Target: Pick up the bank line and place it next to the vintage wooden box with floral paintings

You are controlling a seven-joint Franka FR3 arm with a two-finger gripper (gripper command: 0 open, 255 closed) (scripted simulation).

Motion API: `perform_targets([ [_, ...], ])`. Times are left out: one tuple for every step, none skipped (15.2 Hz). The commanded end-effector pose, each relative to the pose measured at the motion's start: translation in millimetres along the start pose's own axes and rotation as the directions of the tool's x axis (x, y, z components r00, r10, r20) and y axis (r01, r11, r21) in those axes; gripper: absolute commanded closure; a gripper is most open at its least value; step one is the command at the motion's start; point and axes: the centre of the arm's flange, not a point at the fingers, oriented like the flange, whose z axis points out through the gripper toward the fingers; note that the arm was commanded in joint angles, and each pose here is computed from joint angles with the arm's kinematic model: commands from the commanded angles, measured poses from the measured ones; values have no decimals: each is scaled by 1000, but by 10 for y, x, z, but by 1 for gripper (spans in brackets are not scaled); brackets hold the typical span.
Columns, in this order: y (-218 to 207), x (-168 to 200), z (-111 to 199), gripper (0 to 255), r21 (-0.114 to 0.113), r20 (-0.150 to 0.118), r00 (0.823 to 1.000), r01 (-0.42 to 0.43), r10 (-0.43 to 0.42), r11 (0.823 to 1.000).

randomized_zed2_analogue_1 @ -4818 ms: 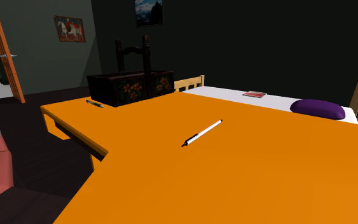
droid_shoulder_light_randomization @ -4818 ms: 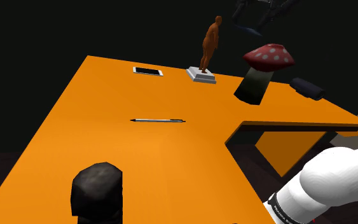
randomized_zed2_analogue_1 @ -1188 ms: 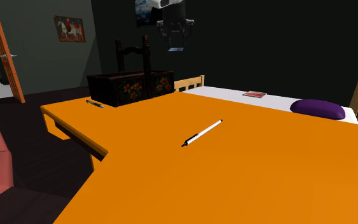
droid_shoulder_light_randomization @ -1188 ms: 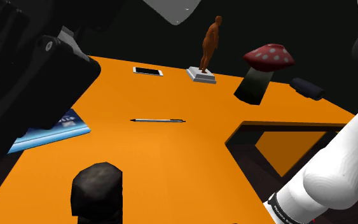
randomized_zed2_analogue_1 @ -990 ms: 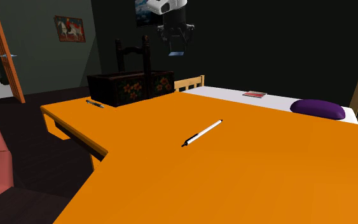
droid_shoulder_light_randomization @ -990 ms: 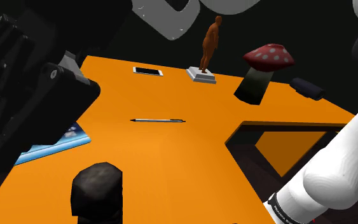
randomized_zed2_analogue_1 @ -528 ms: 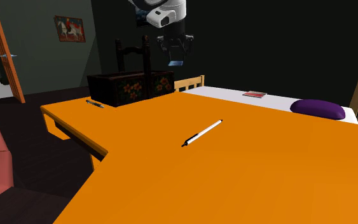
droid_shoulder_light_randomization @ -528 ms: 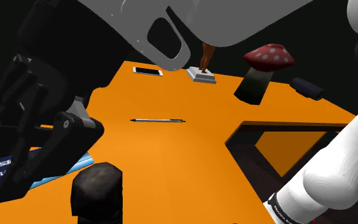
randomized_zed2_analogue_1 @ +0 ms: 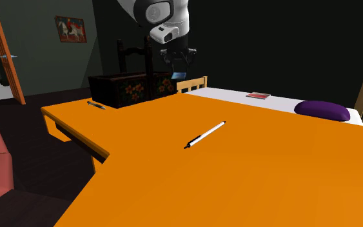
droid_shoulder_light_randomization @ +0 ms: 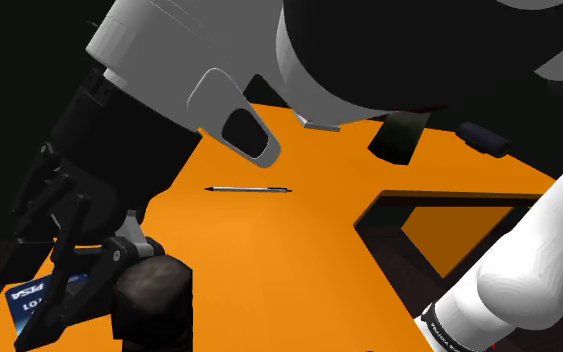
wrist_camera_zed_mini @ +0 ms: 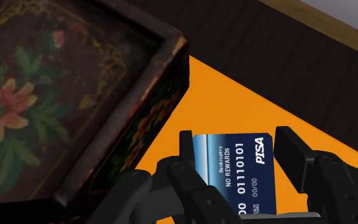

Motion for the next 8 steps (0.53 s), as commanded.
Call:
perform_targets([
  [7, 55, 93, 255, 0, 0, 1000, 0, 0, 1000],
  [8, 85, 136, 255, 0, 0, 1000, 0, 0, 1000],
  [9, 115, 179, 255, 0, 0, 1000, 0, 0, 1000],
  [10, 145, 223, 255, 0, 0, 1000, 0, 0, 1000],
  [11, 176, 266, 255, 0, 0, 1000, 0, 0, 1000],
  [12, 206, 309, 255, 0, 0, 1000, 0, 0, 1000],
  [13, 236, 353, 255, 0, 0, 1000, 0, 0, 1000],
  [14, 266, 396, 255, 0, 0, 1000, 0, 0, 1000],
])
